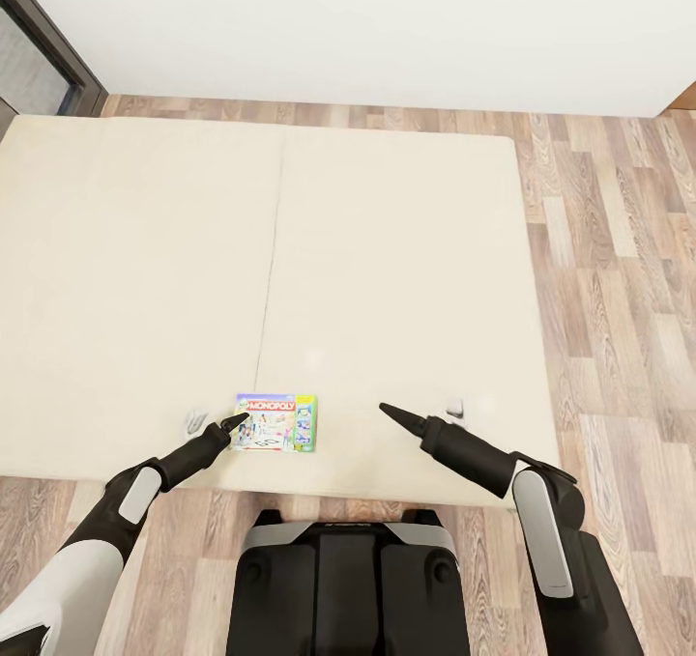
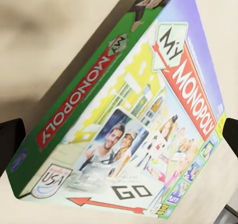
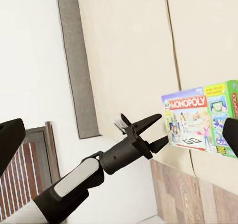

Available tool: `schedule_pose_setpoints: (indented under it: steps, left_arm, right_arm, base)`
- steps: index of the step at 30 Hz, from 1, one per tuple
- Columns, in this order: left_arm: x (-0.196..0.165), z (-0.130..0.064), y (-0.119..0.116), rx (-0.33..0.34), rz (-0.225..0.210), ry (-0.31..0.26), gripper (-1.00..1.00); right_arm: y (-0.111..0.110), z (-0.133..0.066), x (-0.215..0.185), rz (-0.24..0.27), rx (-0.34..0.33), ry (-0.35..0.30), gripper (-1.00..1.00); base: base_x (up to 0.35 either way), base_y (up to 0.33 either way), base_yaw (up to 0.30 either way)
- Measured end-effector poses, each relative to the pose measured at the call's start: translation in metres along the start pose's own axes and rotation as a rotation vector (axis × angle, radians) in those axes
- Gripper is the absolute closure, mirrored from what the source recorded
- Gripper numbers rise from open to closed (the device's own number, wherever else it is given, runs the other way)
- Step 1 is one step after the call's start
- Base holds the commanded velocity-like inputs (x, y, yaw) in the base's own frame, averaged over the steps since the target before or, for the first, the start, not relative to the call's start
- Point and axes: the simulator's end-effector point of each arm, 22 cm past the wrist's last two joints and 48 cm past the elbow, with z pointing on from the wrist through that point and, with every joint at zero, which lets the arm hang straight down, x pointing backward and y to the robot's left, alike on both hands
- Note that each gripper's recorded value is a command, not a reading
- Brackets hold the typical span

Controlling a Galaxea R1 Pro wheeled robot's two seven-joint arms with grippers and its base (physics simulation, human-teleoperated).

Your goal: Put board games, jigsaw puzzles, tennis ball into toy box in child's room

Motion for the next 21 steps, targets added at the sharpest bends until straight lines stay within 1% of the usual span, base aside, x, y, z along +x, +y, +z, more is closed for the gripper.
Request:
schedule_pose_setpoints:
  steps: [7,11,21]
  left_arm:
    - [0.000,0.000,0.000,0.000,0.000,0.000,-1.00]
    - [0.000,0.000,0.000,0.000,0.000,0.000,-1.00]
    - [0.000,0.000,0.000,0.001,0.001,0.001,-1.00]
  right_arm:
    - [0.020,-0.003,0.001,0.011,-0.093,0.007,-1.00]
    - [0.024,-0.004,0.002,0.021,-0.112,0.012,-1.00]
    - [0.024,-0.005,0.002,0.025,-0.115,0.013,-1.00]
  base:
    - [0.000,0.000,-0.002]
    - [0.000,0.000,0.000]
    - [0.000,0.000,0.000]
